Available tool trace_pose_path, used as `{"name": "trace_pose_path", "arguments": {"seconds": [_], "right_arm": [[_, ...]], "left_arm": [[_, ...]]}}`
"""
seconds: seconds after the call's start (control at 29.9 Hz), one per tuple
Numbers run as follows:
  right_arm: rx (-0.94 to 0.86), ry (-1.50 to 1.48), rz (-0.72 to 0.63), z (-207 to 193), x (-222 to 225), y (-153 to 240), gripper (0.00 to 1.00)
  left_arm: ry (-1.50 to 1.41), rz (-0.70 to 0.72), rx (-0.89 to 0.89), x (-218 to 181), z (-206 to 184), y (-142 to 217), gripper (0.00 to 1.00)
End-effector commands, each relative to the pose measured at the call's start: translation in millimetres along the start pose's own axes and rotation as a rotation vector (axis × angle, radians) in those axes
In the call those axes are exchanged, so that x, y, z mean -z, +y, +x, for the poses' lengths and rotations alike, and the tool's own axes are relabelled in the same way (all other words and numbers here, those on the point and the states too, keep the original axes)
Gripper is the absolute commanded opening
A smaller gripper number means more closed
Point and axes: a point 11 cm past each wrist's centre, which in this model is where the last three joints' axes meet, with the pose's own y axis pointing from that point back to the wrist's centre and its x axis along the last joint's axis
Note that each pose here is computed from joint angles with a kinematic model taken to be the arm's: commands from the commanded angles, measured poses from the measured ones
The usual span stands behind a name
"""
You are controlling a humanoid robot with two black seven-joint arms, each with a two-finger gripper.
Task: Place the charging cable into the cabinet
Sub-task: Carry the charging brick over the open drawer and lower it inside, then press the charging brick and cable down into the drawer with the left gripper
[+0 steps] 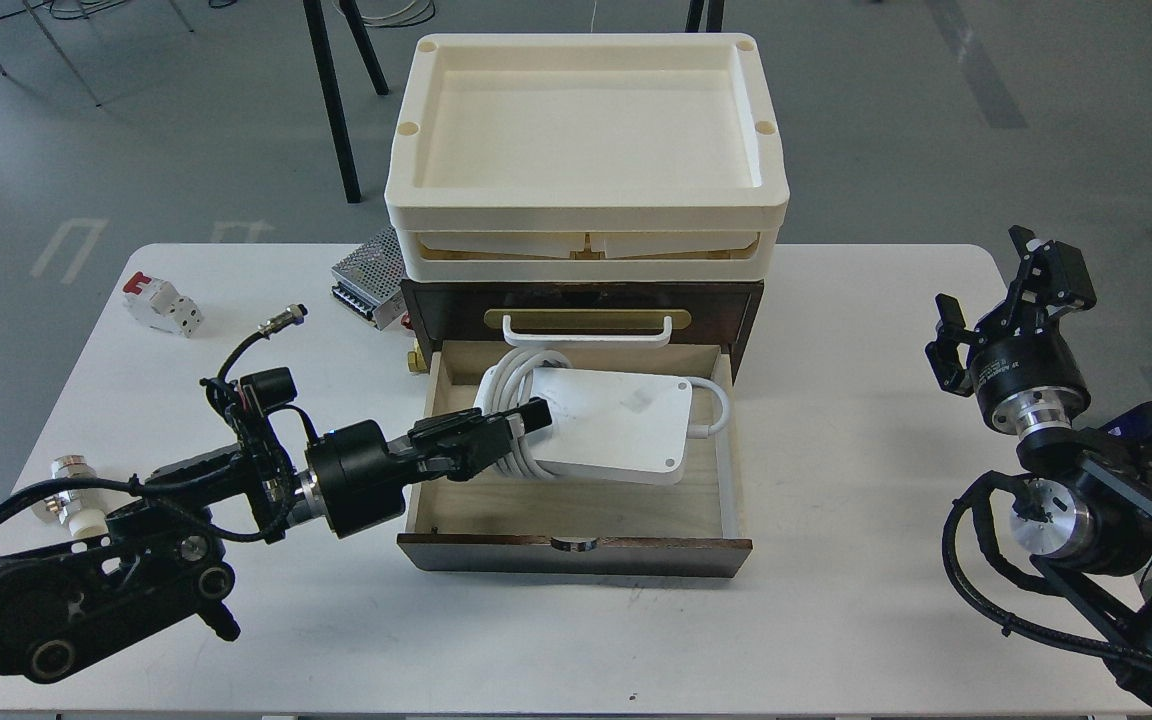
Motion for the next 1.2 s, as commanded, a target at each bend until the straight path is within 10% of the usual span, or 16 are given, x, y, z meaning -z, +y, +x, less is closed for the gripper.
{"name": "trace_pose_path", "arguments": {"seconds": [0.0, 1.17], "right_arm": [[0.000, 0.000, 0.000, -0.2, 0.2, -0.2, 0.99], [0.000, 0.000, 0.000, -0.2, 0.2, -0.2, 0.99]], "left_arm": [[0.010, 0.024, -0.024, 9.3, -8.0, 0.1, 0.07], [-0.349, 0.108, 0.099, 56.5, -16.0, -43.0, 0.07]]}}
